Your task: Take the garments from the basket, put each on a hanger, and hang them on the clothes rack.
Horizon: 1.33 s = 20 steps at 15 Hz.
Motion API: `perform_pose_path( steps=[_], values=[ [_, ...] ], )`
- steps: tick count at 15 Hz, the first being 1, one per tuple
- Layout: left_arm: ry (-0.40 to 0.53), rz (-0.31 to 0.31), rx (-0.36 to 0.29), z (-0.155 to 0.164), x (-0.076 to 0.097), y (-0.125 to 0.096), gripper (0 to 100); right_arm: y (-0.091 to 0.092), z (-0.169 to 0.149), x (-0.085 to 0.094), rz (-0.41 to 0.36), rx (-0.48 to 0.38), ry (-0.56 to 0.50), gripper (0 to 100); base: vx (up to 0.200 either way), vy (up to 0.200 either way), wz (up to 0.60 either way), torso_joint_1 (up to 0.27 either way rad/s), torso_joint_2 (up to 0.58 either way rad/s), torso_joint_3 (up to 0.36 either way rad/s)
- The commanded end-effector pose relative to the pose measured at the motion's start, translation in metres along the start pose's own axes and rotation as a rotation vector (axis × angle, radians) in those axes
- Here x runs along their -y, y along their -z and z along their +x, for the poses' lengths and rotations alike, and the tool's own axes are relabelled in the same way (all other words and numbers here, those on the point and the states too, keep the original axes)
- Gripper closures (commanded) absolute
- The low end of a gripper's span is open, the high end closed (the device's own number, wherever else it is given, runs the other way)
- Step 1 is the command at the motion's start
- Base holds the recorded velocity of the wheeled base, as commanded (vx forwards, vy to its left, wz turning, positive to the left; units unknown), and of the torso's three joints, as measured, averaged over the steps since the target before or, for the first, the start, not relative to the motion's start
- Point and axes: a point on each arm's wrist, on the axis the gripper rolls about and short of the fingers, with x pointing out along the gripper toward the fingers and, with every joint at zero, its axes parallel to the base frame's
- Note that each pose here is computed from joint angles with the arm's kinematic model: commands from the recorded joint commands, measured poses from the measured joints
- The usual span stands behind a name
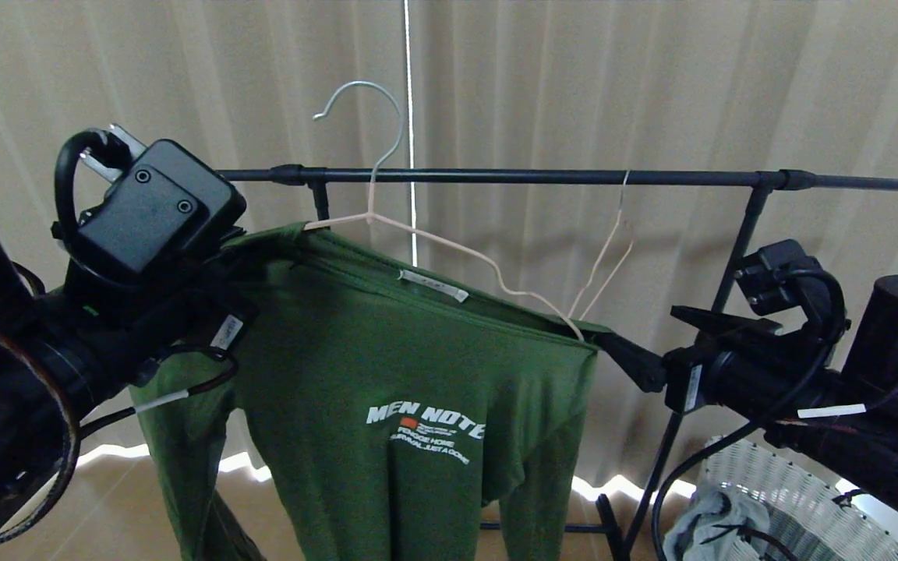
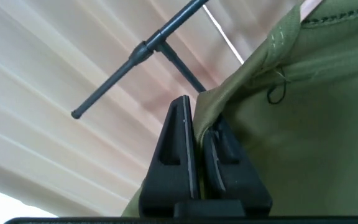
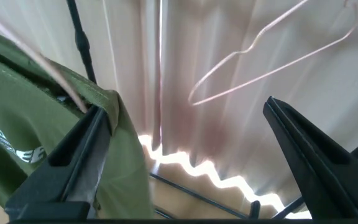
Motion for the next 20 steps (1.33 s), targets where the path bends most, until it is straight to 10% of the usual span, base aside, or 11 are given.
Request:
perform_pose_path(
  steps=[1, 20],
  values=[
    [0.013, 0.013, -0.016, -0.001, 0.004, 0.005, 100, -0.010, -0.001, 0.000, 0.007, 0.039, -0.002, 0, 0.000, 0.000, 0.00, 0.000, 0.00, 0.000],
    [-0.035, -0.045, -0.142, 0.020, 0.021, 0.013, 100, -0.052, -0.026, -0.090, -0.222, -0.011, -0.416, 0, 0.000, 0.000, 0.00, 0.000, 0.00, 0.000]
  ],
)
